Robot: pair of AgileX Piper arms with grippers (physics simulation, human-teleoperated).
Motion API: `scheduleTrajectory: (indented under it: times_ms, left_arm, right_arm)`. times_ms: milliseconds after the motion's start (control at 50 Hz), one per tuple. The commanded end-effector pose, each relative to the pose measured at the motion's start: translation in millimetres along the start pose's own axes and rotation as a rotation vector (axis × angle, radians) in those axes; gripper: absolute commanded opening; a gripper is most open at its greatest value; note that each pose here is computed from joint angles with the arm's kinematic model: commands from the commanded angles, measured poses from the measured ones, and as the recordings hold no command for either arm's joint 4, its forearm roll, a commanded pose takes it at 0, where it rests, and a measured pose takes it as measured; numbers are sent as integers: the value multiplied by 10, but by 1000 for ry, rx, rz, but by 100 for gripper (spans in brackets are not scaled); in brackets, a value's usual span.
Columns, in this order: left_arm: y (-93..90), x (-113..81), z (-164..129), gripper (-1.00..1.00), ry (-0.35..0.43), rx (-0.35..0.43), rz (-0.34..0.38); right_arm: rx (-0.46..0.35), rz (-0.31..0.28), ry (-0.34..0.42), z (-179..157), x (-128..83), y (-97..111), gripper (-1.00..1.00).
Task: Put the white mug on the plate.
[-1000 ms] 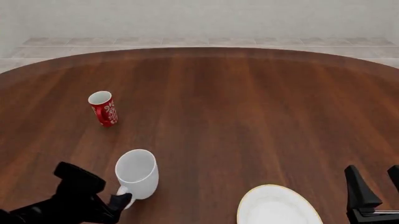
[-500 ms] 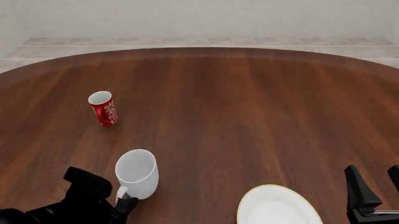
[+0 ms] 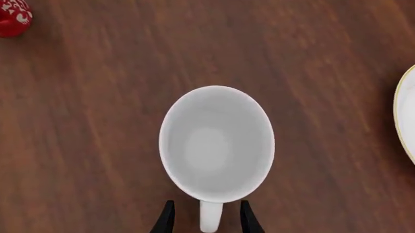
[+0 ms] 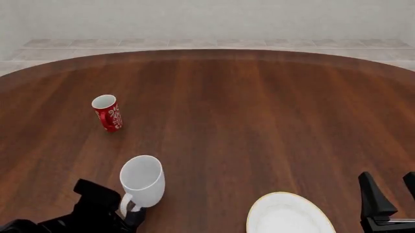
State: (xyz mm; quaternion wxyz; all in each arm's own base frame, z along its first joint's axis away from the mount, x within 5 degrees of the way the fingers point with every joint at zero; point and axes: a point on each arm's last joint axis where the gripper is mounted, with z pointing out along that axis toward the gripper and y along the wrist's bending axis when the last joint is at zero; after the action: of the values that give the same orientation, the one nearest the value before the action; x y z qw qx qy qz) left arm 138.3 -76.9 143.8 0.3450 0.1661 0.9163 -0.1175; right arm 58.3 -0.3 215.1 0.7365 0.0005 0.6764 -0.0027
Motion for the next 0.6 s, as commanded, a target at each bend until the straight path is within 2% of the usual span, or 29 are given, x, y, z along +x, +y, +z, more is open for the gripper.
scheduleTrajectory:
  times_ms: [20,100,120,400,600]
  left_arm:
    - [16,42,54,100,7,-5,1]
    - [14,62,62,100,16,-4,6]
    - [17,78,55,-100,21,-5,15]
    - [26,10,-19,-100,0,-11,28]
    - [15,-128,-173,-100,-41,-10,45]
  right_arm:
    - [0,0,0,0,0,0,100]
    - [0,0,0,0,0,0,100]
    - [0,0,0,0,0,0,100]
    - [0,0,0,0,0,0,100]
    - [0,0,0,0,0,0,100]
